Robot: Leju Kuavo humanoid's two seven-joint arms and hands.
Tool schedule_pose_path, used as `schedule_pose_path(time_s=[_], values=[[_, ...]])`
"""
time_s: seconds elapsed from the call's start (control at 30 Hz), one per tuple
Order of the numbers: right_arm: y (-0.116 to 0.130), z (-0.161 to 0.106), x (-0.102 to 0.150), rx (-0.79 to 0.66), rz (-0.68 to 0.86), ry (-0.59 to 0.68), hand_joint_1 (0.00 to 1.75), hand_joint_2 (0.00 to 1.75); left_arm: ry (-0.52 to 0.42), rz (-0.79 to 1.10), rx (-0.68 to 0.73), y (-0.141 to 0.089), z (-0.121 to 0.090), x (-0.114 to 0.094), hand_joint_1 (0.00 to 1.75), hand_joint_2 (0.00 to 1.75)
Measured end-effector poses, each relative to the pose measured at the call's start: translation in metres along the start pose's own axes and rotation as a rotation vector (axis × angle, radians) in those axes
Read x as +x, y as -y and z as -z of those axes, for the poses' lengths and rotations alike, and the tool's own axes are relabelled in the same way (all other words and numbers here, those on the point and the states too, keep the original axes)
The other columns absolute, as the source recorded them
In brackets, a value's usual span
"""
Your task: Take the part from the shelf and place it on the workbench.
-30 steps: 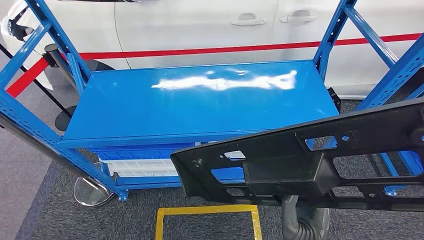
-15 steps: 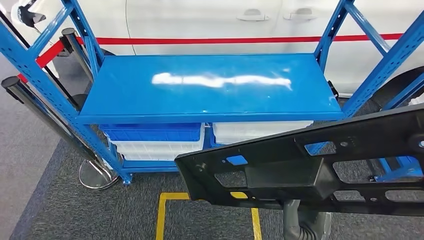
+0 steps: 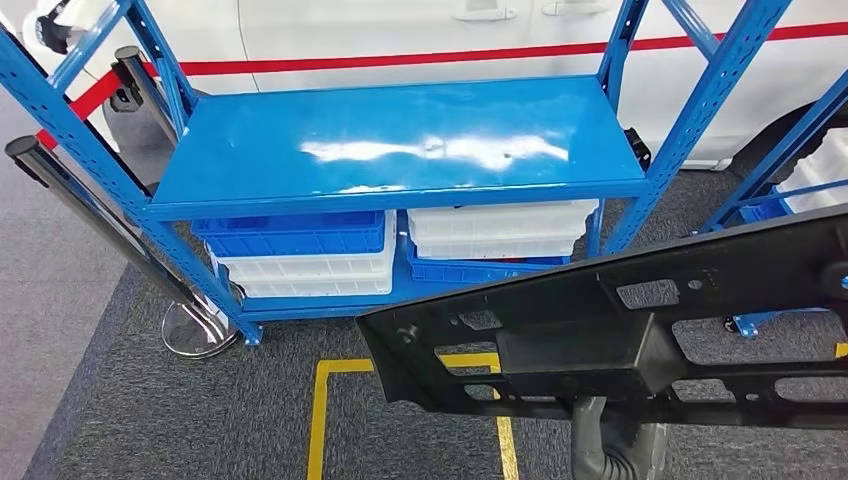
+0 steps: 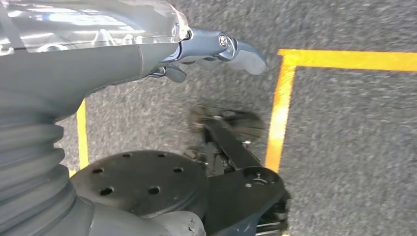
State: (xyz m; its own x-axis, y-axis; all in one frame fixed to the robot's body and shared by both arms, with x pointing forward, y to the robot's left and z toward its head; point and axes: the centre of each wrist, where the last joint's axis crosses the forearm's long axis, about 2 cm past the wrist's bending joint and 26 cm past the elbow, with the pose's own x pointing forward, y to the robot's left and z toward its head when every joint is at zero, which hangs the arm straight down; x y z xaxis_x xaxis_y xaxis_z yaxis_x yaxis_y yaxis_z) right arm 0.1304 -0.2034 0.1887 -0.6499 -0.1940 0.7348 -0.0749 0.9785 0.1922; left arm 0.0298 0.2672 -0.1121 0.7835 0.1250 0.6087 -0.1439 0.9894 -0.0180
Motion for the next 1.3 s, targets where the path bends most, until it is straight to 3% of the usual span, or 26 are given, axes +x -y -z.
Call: schedule_pose_path(time_s=[1.3], values=[[0.0036, -0.0045, 0.0024, -0.025, 0.002, -0.022, 1.75, 1.75, 0.007, 0.025, -0.006, -0.0080, 0.0032, 0.0047, 0.00, 1.75]])
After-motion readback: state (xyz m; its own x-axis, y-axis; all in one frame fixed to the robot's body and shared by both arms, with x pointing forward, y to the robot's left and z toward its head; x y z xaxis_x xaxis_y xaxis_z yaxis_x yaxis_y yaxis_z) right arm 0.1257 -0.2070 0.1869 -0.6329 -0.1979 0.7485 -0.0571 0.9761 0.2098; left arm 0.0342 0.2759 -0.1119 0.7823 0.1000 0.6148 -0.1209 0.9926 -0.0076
